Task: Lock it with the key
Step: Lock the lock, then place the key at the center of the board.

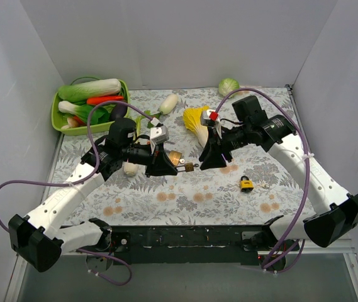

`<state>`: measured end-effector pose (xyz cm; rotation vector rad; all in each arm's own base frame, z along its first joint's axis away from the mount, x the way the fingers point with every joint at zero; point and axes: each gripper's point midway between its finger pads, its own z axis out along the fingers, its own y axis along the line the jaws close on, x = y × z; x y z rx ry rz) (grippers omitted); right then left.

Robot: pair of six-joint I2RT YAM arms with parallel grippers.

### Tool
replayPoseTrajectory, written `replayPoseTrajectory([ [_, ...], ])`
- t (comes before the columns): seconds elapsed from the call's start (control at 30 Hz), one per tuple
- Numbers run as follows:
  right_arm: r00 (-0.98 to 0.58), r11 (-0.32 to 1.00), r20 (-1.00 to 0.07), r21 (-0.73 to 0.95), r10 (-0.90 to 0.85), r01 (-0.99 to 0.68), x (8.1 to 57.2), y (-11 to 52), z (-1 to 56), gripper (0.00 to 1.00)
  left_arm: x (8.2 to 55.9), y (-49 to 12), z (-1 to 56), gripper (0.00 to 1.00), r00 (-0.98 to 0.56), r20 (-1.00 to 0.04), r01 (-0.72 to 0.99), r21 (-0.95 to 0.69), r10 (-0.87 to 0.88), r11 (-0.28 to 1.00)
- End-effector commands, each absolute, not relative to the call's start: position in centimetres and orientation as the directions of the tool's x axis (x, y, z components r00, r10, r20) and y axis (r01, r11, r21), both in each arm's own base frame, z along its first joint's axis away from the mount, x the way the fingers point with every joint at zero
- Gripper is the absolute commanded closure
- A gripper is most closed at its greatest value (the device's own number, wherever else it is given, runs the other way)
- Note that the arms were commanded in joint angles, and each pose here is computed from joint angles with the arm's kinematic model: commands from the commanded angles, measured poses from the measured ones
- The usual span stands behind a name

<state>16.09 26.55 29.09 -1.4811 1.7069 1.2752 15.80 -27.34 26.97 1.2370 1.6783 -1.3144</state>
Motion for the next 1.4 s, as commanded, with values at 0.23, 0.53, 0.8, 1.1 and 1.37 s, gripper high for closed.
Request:
replayPoseTrajectory([
  [0.23, -0.258, -0.086, -0.858, 0.328, -0.445, -0.941, 15.7, 27.9, 29.1, 0.59, 15.7, -27.5, 27.6, 1.0, -0.299, -0.915, 0.951, -0.309, 0.271, 0.006],
  [0.53, -0.261, -0.096, -0.848, 0.34, -0.461, -0.936, 15.5, 28.5, 28.5, 0.99, 15.9, -27.5, 27.2, 1.0, -0.306, -0.91, 0.95, -0.312, 0.279, 0.022],
  [0.8, -0.306, -0.027, -0.8, 0.372, -0.515, -0.928, 15.7, 26.8, 26.2, 0.99, 15.9, -27.0, 26.2, 1.0, -0.32, -0.901, 0.947, -0.316, 0.292, 0.06],
  [1.1, -0.51, 0.189, -0.708, 0.484, -0.488, -0.854, 18.4, 21.6, 22.6, 0.99, 16.5, -25.5, 24.4, 1.0, -0.356, -0.884, 0.935, -0.336, 0.303, 0.117],
  [1.37, -0.734, 0.753, -0.648, 0.376, -0.202, -0.539, 23.4, 15.2, 15.1, 0.99, 17.3, -25.6, 24.5, 1.0, -0.413, -0.874, 0.909, -0.38, 0.256, 0.171],
])
